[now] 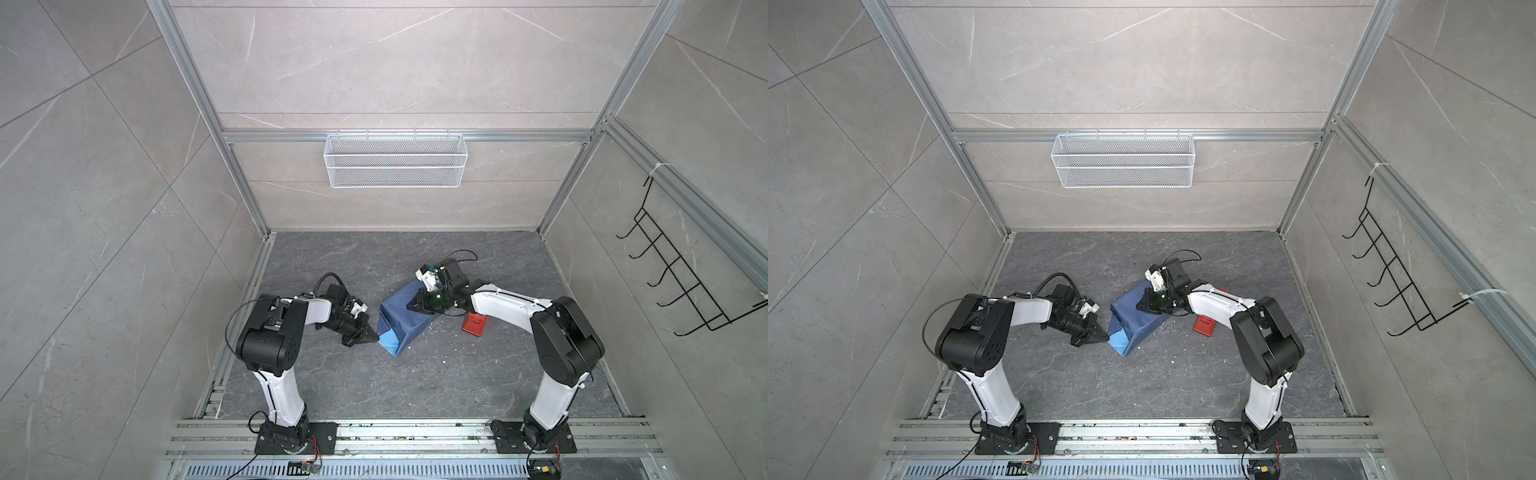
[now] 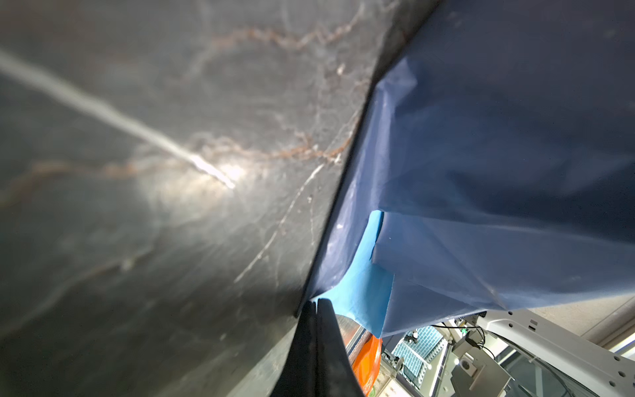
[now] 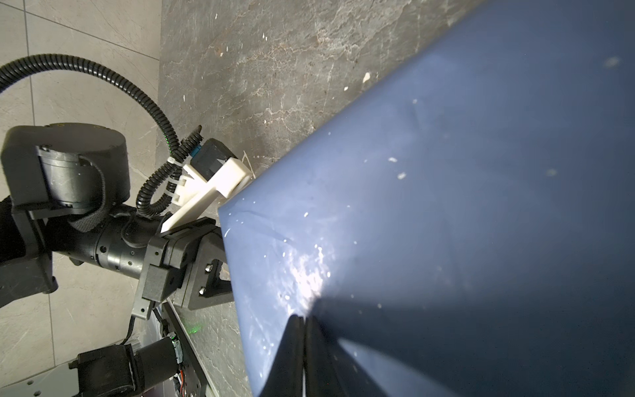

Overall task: Wrap a gift box in wrapping paper
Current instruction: Fold the wrapping paper for the gift box, then rotate the gift box at the center of the table.

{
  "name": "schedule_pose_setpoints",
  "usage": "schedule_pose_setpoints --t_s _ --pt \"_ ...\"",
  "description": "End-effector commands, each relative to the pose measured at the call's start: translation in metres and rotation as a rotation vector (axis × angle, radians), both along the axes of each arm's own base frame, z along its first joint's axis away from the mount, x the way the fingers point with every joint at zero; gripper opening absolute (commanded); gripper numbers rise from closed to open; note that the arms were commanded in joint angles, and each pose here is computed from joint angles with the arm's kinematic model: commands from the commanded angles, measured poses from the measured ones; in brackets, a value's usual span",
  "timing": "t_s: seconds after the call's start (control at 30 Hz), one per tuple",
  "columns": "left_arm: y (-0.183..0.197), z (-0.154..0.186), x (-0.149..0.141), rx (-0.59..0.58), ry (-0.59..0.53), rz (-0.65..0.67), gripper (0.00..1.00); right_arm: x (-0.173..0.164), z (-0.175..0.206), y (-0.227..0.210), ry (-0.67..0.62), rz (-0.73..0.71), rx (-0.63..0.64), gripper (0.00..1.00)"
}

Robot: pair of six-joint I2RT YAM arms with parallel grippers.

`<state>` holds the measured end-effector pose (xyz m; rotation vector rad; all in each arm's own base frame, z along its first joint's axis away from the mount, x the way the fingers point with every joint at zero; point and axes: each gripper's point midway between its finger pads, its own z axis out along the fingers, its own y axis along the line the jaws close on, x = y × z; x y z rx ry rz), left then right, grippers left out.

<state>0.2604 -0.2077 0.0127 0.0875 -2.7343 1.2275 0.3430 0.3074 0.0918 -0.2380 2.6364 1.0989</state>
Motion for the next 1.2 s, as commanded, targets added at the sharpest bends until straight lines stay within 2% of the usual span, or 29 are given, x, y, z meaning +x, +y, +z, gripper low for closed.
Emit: schedule_pose_setpoints --t_s 0.0,0.07,0.13,0.27,0.37,0.47,0.6,0.7,0.8,0.87,1.0,1.17 --pt "0.031 -0.028 -0.022 0.239 0.025 -0.030 0.00 -0.016 -0.013 -0.008 0.059 0.019 -0.080 0.10" --pt "0.026 -0.011 -0.013 0.247 -0.068 -0.066 0.00 -0.012 -0.004 -0.006 0.037 0.012 -0.067 0.11" --pt "0.015 0.019 0.000 0.200 -0.162 -0.080 0.02 -0.006 0.010 -0.003 0.012 0.007 -0.050 0.12" --pt "0.008 0.073 0.031 0.165 -0.356 -0.133 0.26 0.006 0.042 0.002 -0.049 0.026 -0.042 0.13" --pt "0.017 0.119 0.052 0.229 -0.557 -0.221 0.41 0.006 0.068 -0.004 -0.089 0.002 -0.050 0.14" --pt "0.032 0.145 0.075 0.307 -0.704 -0.227 0.49 -0.003 0.077 -0.021 -0.097 -0.035 -0.104 0.15" --pt "0.032 0.166 0.102 0.302 -0.834 -0.222 0.57 -0.023 0.069 -0.051 -0.080 -0.107 -0.190 0.11" --pt "0.017 0.179 0.114 0.216 -0.836 -0.181 0.72 -0.039 0.065 -0.066 -0.070 -0.145 -0.202 0.07" --pt "-0.004 0.177 0.119 0.146 -0.822 -0.191 0.80 -0.052 0.055 -0.082 -0.069 -0.178 -0.237 0.03" --pt "-0.016 0.168 0.122 0.137 -0.810 -0.219 0.81 -0.058 0.043 -0.089 -0.049 -0.191 -0.260 0.00" --pt "-0.031 0.144 0.130 0.149 -0.737 -0.258 0.82 -0.066 0.011 -0.098 0.013 -0.201 -0.317 0.00" --pt "-0.040 0.122 0.134 0.150 -0.658 -0.259 0.83 -0.056 -0.010 -0.091 0.034 -0.228 -0.310 0.00"
